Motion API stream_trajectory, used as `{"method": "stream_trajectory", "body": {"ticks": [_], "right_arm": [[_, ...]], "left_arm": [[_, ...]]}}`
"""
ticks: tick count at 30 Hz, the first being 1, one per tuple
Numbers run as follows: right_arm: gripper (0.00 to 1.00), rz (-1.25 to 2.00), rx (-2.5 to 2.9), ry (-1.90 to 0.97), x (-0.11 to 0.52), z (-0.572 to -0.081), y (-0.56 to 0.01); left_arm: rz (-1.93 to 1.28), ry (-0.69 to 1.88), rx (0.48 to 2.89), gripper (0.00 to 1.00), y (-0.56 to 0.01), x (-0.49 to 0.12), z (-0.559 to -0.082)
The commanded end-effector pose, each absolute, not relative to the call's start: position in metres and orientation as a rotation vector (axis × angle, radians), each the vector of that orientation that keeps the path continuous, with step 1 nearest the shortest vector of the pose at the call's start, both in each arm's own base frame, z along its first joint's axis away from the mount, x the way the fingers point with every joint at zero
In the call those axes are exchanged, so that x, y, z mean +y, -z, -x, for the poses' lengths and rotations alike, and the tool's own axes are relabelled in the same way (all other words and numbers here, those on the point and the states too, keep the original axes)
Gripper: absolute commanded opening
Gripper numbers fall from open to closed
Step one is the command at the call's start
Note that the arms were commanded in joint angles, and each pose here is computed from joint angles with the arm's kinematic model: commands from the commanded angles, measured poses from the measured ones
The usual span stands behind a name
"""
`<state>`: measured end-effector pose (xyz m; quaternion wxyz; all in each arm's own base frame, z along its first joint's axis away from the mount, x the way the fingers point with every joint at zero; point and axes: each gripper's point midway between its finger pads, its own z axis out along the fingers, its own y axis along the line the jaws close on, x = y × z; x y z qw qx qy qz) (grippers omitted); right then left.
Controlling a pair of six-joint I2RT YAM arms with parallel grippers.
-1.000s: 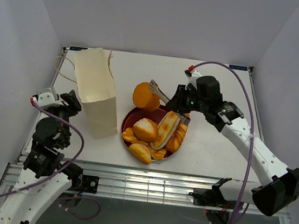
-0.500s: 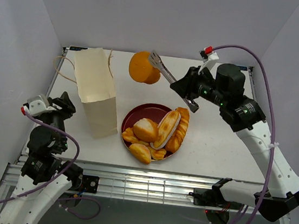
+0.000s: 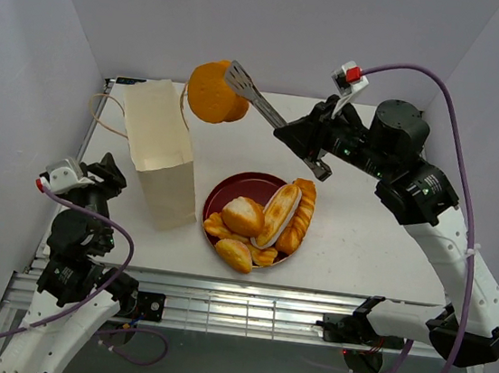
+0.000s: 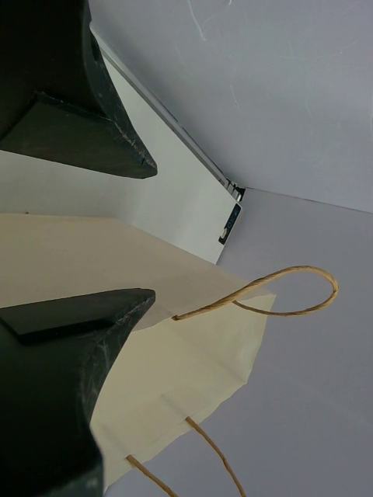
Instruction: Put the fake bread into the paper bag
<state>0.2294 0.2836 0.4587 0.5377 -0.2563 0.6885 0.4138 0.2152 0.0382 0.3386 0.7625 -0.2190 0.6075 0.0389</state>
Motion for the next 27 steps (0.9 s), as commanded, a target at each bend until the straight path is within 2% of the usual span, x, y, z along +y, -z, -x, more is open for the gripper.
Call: {"method": "stream_trajectory", "body": {"ticks": [1, 15, 27], "right_arm": [[0.08, 0.657, 1.386, -1.017, 0.289, -0.211, -0.525], [0.08, 0.791, 1.205, -1.106, 0.345, -0.174, -0.563], [0.08, 0.857, 1.305, -1.070, 0.395, -0.201, -0.512]], "left_arm": [[0.468, -0.089, 1.325, 0.69, -0.338, 0.037, -0.217], [0.454, -0.078, 1.333, 0.69, -0.337, 0.033, -0.220], [0.449, -0.072, 1.336, 0.69, -0.336, 0.032, -0.220]]}}
